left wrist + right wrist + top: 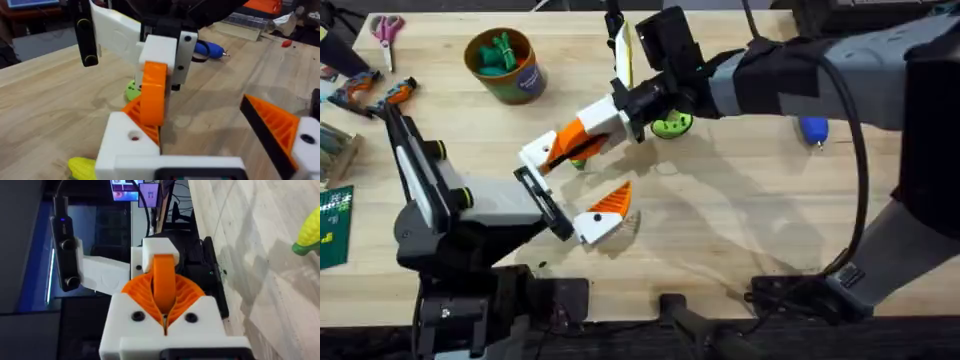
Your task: Pick up the gripper from the table and insert it into the empty holder that is missing its gripper. Then pick up a screw, insert it into the mounting hole, and use the screwdriver to tighten it. Finally, clean up the table by picking up the vegetable and placing it into the bucket.
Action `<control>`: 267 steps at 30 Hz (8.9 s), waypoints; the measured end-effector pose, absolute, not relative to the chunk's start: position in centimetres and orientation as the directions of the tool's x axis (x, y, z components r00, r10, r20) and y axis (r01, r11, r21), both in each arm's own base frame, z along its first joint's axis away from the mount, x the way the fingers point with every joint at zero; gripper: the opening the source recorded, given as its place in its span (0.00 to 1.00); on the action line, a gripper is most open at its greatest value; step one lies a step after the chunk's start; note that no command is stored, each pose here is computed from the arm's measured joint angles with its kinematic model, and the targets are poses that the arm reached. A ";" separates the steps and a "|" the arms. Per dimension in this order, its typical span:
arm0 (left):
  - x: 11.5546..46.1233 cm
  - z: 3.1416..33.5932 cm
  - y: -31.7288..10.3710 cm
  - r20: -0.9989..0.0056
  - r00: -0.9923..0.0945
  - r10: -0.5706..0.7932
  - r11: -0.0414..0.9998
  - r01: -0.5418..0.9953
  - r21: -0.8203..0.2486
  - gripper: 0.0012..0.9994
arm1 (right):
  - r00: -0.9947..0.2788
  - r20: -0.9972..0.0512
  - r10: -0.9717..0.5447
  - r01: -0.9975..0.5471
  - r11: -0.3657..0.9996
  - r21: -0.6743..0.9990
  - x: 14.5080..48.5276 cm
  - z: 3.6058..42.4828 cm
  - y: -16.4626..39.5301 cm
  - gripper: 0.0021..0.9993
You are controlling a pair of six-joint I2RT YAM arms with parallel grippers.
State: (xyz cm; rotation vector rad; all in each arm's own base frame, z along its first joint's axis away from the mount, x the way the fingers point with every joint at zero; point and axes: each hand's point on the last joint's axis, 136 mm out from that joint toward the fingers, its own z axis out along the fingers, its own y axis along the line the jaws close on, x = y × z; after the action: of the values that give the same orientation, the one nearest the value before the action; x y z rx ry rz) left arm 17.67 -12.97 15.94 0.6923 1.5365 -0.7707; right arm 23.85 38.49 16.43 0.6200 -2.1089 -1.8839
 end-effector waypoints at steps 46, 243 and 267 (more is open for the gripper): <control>17.5 16.0 -13.1 -0.996 -0.092 0.002 0.591 0.803 -0.073 0.99 | -0.883 -0.108 -0.458 -0.167 0.090 0.982 23.8 16.0 38.8 0.34; 16.3 16.0 -14.0 -0.997 -0.079 0.013 0.522 0.851 -0.060 0.99 | -0.733 -0.484 -0.478 -0.552 0.833 0.015 35.2 6.6 20.6 0.40; 16.3 16.0 -14.0 -0.997 -0.079 0.013 0.522 0.851 -0.060 0.99 | -0.747 -0.449 -0.490 -0.548 0.836 0.000 35.0 5.7 20.0 0.39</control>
State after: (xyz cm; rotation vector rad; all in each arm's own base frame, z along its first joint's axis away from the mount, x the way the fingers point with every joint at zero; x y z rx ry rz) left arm 16.32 -14.02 15.97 0.7823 1.4970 -0.8267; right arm 34.97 20.01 5.68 1.0241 -3.4299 -0.2428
